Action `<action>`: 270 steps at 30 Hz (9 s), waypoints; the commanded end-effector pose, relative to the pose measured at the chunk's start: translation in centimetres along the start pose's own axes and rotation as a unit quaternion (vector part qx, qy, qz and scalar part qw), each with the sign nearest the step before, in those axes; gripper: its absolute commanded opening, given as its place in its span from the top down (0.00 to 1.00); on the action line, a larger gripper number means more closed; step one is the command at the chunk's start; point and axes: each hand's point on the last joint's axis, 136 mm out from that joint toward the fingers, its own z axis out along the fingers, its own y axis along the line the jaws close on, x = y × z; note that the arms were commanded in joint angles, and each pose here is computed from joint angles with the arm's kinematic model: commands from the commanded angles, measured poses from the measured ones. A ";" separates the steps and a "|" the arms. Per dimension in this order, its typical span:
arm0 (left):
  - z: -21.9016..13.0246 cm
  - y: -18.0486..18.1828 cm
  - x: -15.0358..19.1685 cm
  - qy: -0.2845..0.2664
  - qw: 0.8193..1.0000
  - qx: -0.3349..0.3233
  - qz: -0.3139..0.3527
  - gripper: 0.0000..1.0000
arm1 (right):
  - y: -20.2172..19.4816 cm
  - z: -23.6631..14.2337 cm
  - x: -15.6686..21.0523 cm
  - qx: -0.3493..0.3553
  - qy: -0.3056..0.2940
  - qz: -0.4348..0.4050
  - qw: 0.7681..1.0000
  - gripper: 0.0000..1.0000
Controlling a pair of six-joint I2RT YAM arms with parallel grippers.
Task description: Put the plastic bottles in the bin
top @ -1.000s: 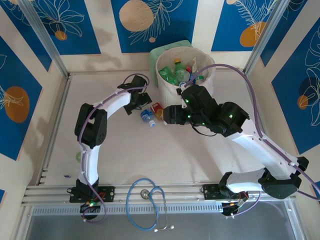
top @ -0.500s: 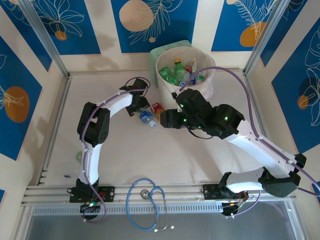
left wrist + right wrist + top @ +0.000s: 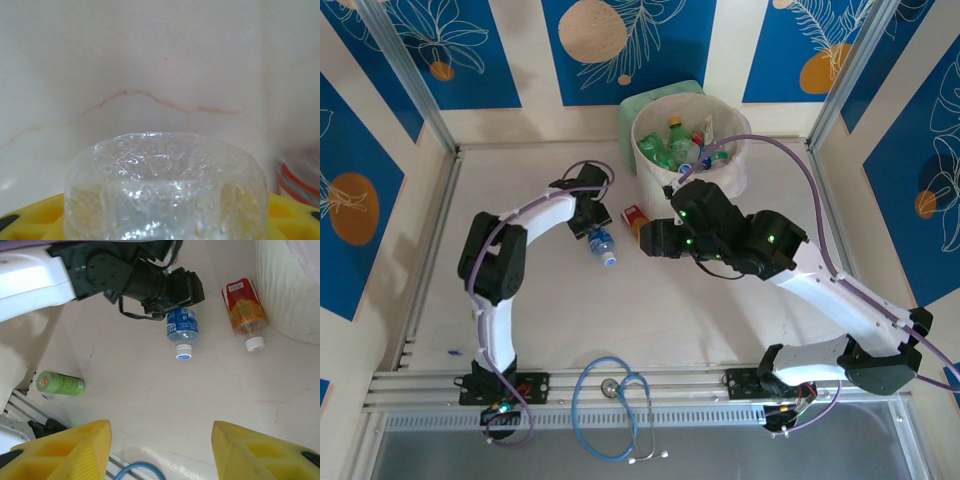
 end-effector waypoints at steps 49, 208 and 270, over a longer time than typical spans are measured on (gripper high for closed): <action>-27.8 -10.8 3.8 0.008 0.859 0.509 -0.060 0.43 | 4.6 6.0 0.1 -0.097 0.078 0.043 0.991 0.61; 1.4 -3.3 4.4 0.002 0.999 -0.029 -0.030 0.07 | -6.8 -1.4 1.5 0.083 0.004 0.049 0.995 0.43; -12.4 -6.8 2.9 -0.016 0.986 0.164 0.020 0.40 | -3.9 -1.7 0.7 -0.042 0.009 0.087 0.995 0.47</action>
